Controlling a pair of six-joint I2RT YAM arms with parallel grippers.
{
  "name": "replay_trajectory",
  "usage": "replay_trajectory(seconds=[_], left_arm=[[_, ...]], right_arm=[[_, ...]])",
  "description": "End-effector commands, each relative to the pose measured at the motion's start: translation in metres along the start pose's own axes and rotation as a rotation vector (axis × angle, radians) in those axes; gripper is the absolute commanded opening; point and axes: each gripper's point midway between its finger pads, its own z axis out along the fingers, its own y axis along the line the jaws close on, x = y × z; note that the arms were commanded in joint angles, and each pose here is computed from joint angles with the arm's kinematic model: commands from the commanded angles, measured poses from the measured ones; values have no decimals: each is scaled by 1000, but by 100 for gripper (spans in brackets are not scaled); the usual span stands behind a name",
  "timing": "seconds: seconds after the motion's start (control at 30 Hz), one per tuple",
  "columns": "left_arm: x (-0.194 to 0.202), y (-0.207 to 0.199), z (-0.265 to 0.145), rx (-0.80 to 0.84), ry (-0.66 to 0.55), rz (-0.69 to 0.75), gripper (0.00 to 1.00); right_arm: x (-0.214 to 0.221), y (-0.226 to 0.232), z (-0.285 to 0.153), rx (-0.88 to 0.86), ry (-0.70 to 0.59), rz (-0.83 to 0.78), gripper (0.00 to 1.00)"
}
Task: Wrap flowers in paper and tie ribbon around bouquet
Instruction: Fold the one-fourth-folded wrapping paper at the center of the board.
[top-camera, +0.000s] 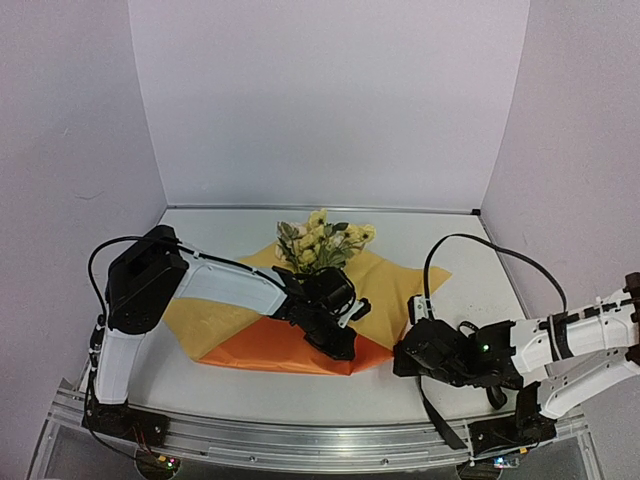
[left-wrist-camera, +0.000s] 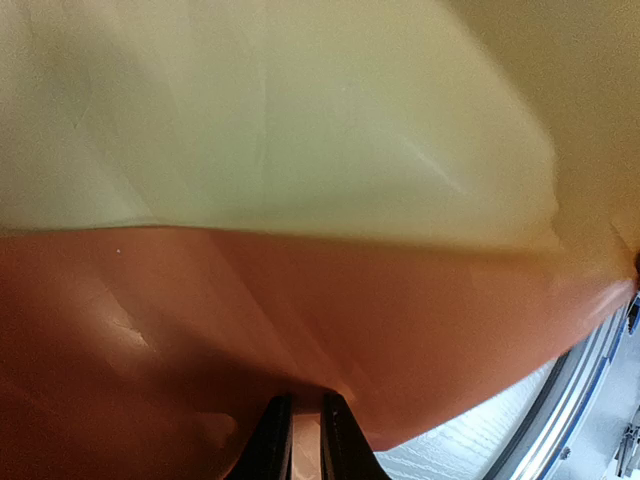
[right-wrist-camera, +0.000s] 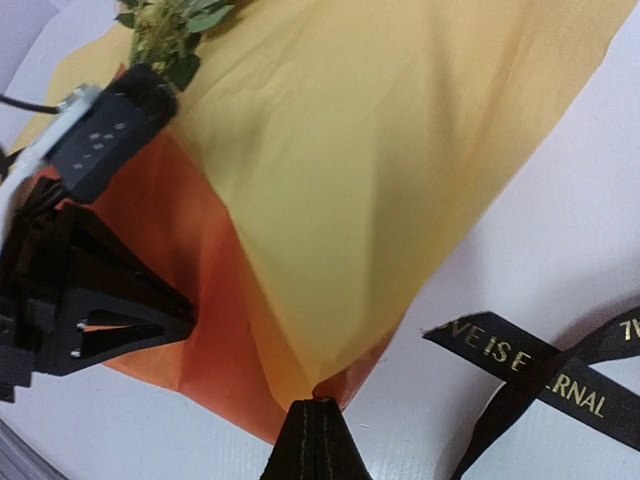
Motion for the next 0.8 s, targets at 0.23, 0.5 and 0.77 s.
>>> replay_trajectory(seconds=[0.23,0.5,0.77], left_arm=[[-13,-10,-2,9,-28,-27,13],[-36,-24,-21,41,-95,17,15],[-51,-35,-46,103,-148,0,17]], right_arm=[[-16,42,-22,-143,-19,-182,0],[-13,23,-30,-141,-44,-207,0],[-17,-5,-40,-57,-72,-263,0]])
